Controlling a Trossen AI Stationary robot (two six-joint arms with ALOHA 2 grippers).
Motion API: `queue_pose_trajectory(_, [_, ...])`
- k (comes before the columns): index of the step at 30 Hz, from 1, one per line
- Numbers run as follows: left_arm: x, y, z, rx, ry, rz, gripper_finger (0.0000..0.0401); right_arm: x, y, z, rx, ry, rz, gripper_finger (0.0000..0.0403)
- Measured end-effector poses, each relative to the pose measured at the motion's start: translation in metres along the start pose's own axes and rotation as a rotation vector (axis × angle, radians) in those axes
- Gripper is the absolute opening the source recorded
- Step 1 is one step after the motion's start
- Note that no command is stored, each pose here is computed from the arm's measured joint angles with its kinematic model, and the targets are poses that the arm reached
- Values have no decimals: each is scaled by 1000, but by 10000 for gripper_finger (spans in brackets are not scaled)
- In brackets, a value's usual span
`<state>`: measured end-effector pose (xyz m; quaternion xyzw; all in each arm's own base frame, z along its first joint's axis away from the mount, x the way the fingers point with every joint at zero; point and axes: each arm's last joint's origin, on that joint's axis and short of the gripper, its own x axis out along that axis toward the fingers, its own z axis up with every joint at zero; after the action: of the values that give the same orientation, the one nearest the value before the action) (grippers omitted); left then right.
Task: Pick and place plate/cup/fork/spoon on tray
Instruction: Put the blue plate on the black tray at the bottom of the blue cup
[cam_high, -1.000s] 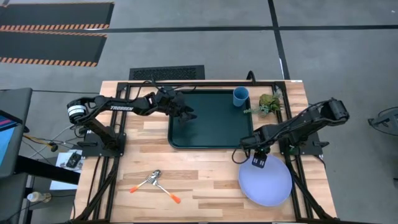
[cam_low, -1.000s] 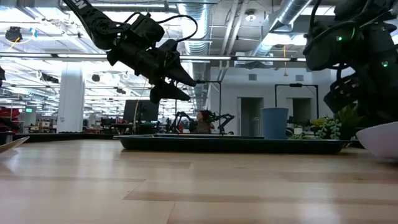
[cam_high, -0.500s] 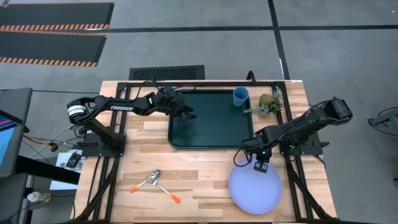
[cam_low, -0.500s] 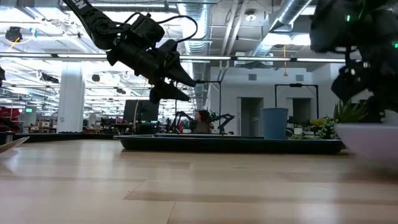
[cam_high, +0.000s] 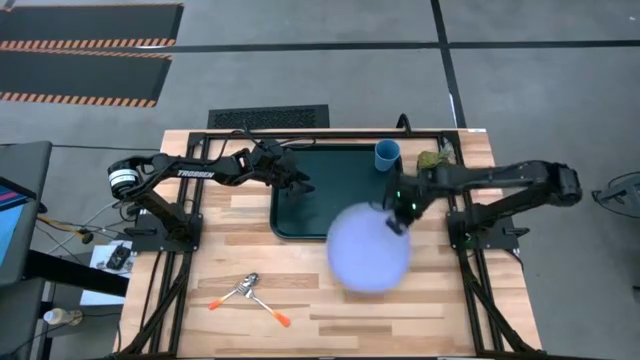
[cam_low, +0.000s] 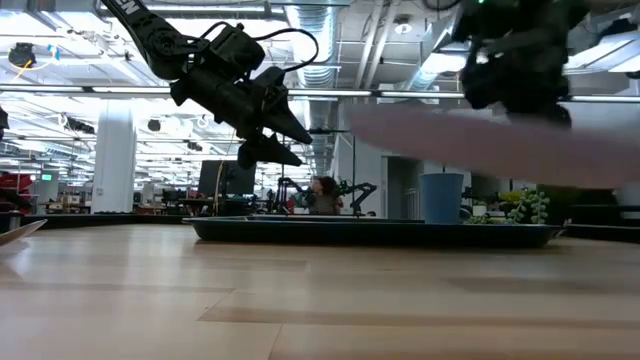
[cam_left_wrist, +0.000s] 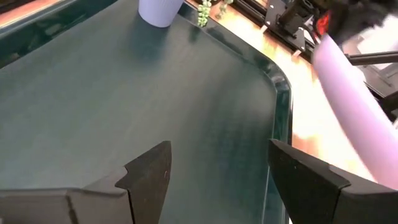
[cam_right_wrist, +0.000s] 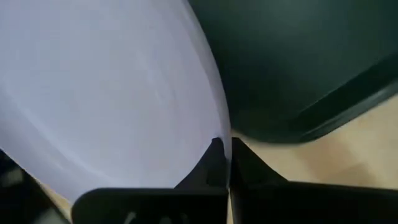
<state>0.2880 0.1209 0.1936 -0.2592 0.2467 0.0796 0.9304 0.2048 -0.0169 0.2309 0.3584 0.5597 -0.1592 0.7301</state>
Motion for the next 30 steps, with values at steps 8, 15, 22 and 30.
queue_pose_trajectory(8, [0, 0, 0, 0, -3, 8, 252, -1, -55, 41, 281, -64, -86, 6])
queue_pose_trajectory(15, [0, 1, 0, 0, -7, 18, 252, 16, -83, 60, 340, -3, -120, 7])
queue_pose_trajectory(22, [0, 1, 0, -1, -7, 19, 252, 24, -98, 68, 373, 21, -123, 13])
queue_pose_trajectory(30, [0, 1, 0, -1, -7, 19, 252, 21, -114, 75, 434, -34, -136, 15])
